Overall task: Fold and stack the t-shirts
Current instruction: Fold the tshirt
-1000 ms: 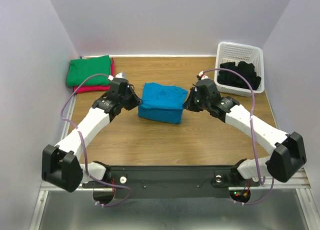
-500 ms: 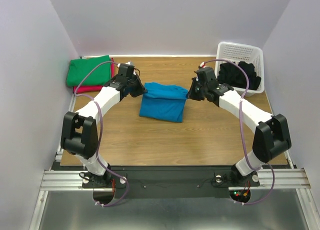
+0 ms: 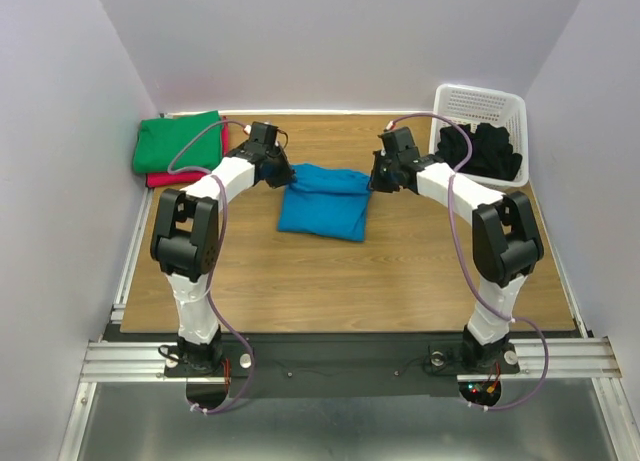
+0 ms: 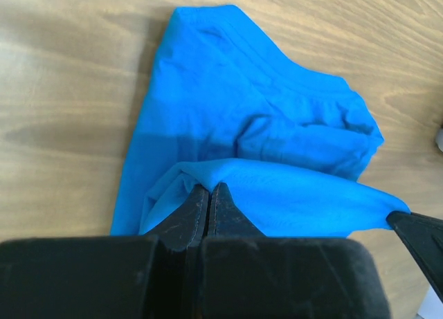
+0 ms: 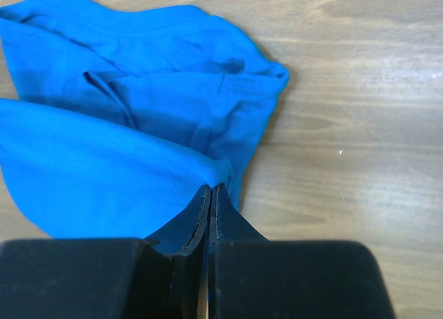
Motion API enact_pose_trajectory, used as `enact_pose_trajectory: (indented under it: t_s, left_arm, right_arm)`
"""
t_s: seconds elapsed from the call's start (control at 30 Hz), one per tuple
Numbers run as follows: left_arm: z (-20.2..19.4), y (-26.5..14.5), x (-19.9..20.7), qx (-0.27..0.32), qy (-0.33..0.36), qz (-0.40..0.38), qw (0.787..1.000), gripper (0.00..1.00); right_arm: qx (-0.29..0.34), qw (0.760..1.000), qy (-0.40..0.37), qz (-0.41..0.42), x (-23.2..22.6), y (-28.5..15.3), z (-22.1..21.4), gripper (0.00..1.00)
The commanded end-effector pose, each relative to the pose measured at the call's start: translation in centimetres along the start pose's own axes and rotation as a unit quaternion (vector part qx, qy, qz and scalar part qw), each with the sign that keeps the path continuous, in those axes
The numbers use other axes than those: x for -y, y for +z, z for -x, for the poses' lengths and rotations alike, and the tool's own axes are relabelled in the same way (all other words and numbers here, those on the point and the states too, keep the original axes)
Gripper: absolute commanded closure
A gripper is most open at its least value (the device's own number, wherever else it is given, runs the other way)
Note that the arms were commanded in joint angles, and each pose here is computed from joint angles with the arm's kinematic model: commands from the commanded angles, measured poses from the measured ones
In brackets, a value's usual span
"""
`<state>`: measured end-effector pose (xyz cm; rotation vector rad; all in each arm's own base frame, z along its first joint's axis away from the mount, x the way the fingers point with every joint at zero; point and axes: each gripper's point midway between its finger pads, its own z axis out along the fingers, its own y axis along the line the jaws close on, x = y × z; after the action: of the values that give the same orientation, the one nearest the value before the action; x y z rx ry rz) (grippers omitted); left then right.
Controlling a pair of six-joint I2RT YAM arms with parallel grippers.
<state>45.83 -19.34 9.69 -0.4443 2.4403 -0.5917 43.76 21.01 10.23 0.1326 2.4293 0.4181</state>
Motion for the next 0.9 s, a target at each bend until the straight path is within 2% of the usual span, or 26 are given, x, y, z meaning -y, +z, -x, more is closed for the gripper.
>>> enact_pose_trajectory:
  t_s: [0.0, 0.03, 0.07, 0.1, 0.13, 0.17, 0.2, 0.3, 0.47, 0.57, 0.73, 0.8, 0.87]
  left_arm:
    - [4.1, 0.1, 0.5, 0.059, 0.011, 0.004, 0.998, 1.0]
    - [4.2, 0.2, 0.3, 0.063, 0.008, 0.009, 0.998, 0.94]
    - [4.5, 0.1, 0.1, 0.068, 0.006, 0.015, 0.998, 0.81]
    - [4.5, 0.1, 0.1, 0.068, 0.007, 0.015, 0.998, 0.65]
    - [4.5, 0.0, 0.2, 0.069, 0.008, 0.013, 0.998, 0.32]
    - [4.5, -0.3, 0.2, 0.068, 0.009, 0.011, 0.998, 0.18]
    - [4.6, -0.9, 0.6, 0.072, 0.011, 0.005, 0.997, 0.11]
    - [4.4, -2.2, 0.7, 0.078, 0.013, -0.003, 0.997, 0.08]
    - [3.4, -3.9, 0.0, 0.084, 0.02, -0.006, 0.996, 0.02]
    - [1.7, -4.0, -1.3, 0.078, 0.029, -0.005, 0.997, 0.01]
    - [-0.3, -3.4, -2.6, 0.057, 0.043, -0.003, 0.997, 0.01]
    - [-1.1, -3.3, -2.1, 0.044, 0.055, -0.029, 0.997, 0.01]
    - [-1.4, -3.4, 0.1, 0.032, 0.069, -0.089, 0.993, 0.01]
  right_arm:
    - [0.049, 0.999, 0.003, -0.015, 0.3, 0.9, 3.6, 0.98]
    - [0.05, 0.999, 0.004, -0.016, 0.3, 1.1, 3.7, 0.95]
    - [0.052, 0.999, 0.005, -0.017, 0.2, 1.3, 4.0, 0.86]
    - [0.053, 0.998, 0.005, -0.016, 0.1, 1.3, 4.1, 0.81]
    - [0.053, 0.998, 0.004, -0.015, 0.0, 1.4, 4.2, 0.75]
    - [0.054, 0.999, 0.004, -0.01, -0.2, 1.2, 4.4, 0.6]
    - [0.054, 0.998, 0.005, -0.008, -0.3, 1.0, 4.4, 0.53]
    - [0.046, 0.999, 0.006, 0.007, -0.6, 0.3, 3.7, 0.39]
    - [0.021, 0.999, -0.011, 0.047, -1.4, -1.4, 1.9, 0.23]
    - [0.007, 0.996, -0.025, 0.09, -2.6, -3.0, 0.9, 0.0]
    - [-0.023, 0.984, -0.063, 0.163, -5.2, -3.7, -0.5, 0.0]
    - [-0.037, 0.973, -0.083, 0.212, -7.2, -4.2, -1.0, 0.0]
    - [-0.05, 0.965, -0.092, 0.241, -8.6, -3.6, -1.5, 0.0]
